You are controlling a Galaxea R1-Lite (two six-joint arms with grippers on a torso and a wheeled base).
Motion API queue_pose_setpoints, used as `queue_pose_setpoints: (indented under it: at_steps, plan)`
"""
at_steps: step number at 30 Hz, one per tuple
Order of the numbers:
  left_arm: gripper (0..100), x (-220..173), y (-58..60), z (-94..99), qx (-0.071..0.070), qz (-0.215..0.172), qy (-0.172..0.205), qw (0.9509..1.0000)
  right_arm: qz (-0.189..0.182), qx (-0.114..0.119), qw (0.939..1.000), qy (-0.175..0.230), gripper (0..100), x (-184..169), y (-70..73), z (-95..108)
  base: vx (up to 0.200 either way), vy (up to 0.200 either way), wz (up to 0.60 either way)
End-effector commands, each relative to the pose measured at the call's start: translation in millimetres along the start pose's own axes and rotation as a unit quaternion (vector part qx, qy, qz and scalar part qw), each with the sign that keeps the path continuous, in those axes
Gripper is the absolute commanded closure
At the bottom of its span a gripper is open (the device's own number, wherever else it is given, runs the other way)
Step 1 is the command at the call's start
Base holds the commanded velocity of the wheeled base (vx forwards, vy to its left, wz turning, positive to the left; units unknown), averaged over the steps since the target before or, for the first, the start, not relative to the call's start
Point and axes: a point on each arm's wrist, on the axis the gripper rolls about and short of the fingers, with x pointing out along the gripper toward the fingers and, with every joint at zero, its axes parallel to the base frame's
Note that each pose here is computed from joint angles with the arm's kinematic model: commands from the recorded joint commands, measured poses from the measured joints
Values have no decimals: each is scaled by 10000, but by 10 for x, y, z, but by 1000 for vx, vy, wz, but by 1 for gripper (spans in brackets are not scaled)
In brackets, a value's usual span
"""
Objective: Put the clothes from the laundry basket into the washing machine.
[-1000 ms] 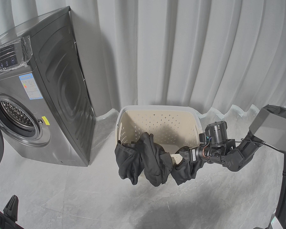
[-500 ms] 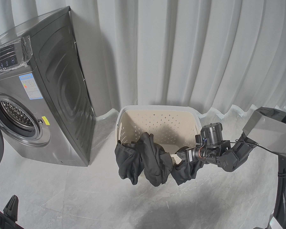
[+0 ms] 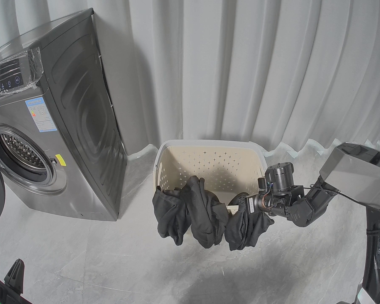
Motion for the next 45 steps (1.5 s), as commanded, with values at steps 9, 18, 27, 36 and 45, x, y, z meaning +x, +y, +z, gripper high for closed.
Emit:
queue_pose_setpoints:
  at_steps: [9, 18, 27, 36, 45]
  plan:
    - [100, -2, 1, -49, -1, 3, -11, 10000, 151, 15, 9988, -461, 100, -200, 119, 286, 0, 0, 0]
    - [100, -2, 1, -49, -1, 3, -11, 10000, 354, 239, 9873, -1528, 100, -910, 152, 877, 0, 0, 0]
    - [100, -2, 1, -49, -9, 3, -11, 10000, 787, 365, 9671, -2390, 100, -2084, 120, 992, 0, 0, 0]
    - [100, -2, 1, -49, -9, -5, -11, 10000, 1092, 357, 9571, -2661, 100, -2822, 37, 590, 0, 0, 0]
    - [100, -2, 1, -49, -24, -5, -11, 10000, 1204, 344, 9570, -2618, 100, -2922, 23, 445, 0, 0, 0]
